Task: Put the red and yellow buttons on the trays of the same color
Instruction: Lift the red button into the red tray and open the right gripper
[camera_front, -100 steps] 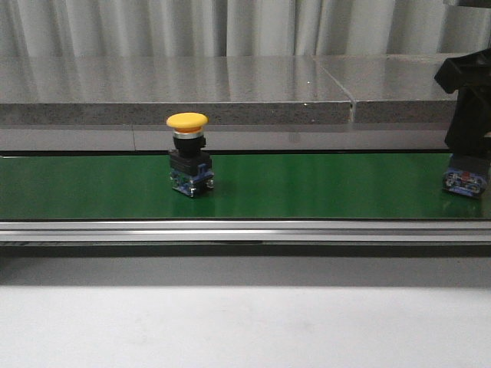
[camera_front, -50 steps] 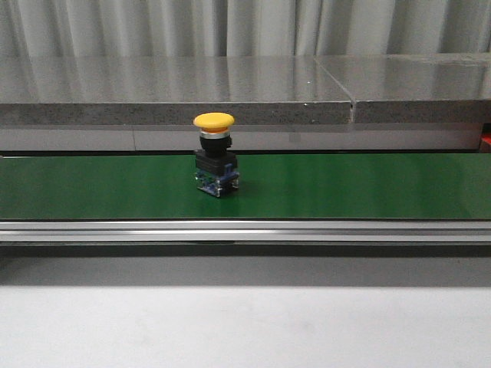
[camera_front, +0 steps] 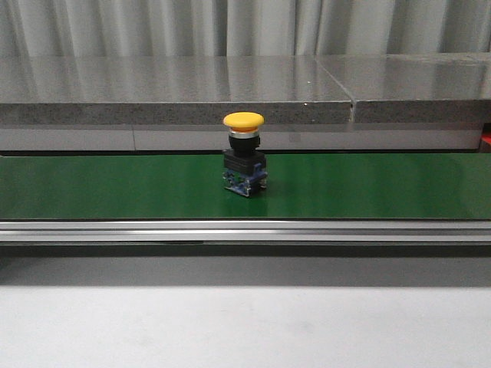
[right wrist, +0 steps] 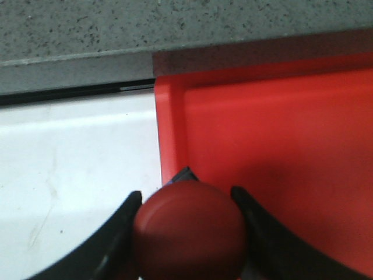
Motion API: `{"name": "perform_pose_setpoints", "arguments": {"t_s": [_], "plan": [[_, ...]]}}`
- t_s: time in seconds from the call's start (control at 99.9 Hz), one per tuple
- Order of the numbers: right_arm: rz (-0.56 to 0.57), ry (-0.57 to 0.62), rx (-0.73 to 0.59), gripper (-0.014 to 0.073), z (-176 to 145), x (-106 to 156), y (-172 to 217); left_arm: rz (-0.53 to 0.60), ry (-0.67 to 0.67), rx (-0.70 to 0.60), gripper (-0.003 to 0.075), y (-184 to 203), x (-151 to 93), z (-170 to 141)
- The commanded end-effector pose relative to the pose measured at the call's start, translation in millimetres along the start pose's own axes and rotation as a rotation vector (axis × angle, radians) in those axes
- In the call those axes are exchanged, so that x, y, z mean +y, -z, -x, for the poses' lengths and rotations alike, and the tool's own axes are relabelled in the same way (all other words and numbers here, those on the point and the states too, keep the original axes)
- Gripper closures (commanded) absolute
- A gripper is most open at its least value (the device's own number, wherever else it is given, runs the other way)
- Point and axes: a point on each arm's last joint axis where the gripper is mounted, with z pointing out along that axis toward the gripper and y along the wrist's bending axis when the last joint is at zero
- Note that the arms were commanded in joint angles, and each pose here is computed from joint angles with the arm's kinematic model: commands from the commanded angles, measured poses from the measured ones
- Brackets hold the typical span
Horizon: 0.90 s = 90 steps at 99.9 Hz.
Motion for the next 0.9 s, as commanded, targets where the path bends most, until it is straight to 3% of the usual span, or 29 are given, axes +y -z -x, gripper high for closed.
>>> {"name": "perform_pose_setpoints", "arguments": {"t_s": [0.0,0.23,0.691,0.821,0.891], "plan": [[-0.026,0.027,-0.118,0.0385,25,-3,17,-0.009,0.01,-0.095,0.0739,3,-1,16],[-0.068,0.07,-0.089,0.0385,29,-13,-11,-0.009,0.01,-0.095,0.0739,3,-1,16],[-0.083,0.04,-0.038,0.0385,19,-32,-38,-0.009,0.01,-0.095,0.0739,3,-1,16],[-0.076,0.029,-0.038,0.0327,19,-32,-39,-0.009,0.01,-0.095,0.0739,3,-1,16],[-0.074,0.026,-0.042,0.0246,19,-32,-39,-0.009,0.01,-0.095,0.0739,3,-1,16]]}}
